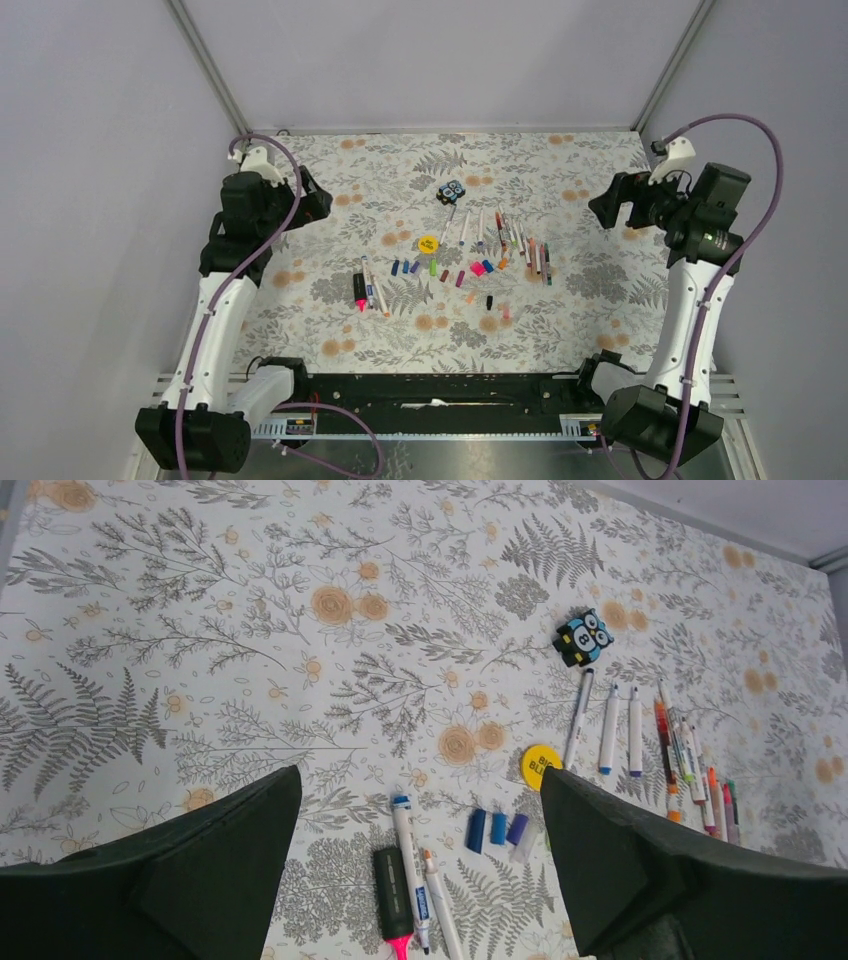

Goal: Open the pen caps
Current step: Reset both arms

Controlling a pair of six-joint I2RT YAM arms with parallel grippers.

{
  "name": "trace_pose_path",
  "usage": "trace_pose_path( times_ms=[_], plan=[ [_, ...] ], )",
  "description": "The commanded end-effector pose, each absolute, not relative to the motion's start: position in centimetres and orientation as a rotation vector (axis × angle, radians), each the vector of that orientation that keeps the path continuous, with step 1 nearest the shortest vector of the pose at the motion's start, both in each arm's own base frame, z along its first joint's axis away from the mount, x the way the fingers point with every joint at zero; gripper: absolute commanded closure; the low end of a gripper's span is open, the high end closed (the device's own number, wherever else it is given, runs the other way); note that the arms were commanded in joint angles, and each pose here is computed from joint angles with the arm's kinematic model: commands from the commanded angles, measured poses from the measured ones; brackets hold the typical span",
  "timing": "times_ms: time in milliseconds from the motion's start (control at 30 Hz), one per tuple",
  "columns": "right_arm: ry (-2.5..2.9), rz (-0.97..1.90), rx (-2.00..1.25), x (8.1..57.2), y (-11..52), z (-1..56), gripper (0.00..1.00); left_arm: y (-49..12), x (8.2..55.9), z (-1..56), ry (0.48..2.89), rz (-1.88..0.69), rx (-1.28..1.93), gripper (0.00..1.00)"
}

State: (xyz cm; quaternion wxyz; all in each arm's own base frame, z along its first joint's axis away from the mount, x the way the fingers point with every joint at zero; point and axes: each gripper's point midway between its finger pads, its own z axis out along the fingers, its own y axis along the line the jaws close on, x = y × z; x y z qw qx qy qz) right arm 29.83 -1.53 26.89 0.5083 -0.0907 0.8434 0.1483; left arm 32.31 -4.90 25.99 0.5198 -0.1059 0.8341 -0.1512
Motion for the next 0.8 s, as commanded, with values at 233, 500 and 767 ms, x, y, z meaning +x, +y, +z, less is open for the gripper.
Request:
trace_pose_path(
  times_ms=[233,500,767],
  plan=[
    [1.824,0.486,-0.14,26.8,2.1,36.9,0.0,-6.5,30.3,32.0,1.917,-0.487,-0.153,0.01],
    [1.793,0.364,0.01,26.6,0.2,36.1,0.0,-6.7,30.5,32.3,1.92,-0.495,-0.142,0.01],
    [1.785,0.36,0.048,26.1,0.2,35.6,0.0,-6.5,29.9,33.2,1.887,-0.49,-0.145,0.01]
  ],
)
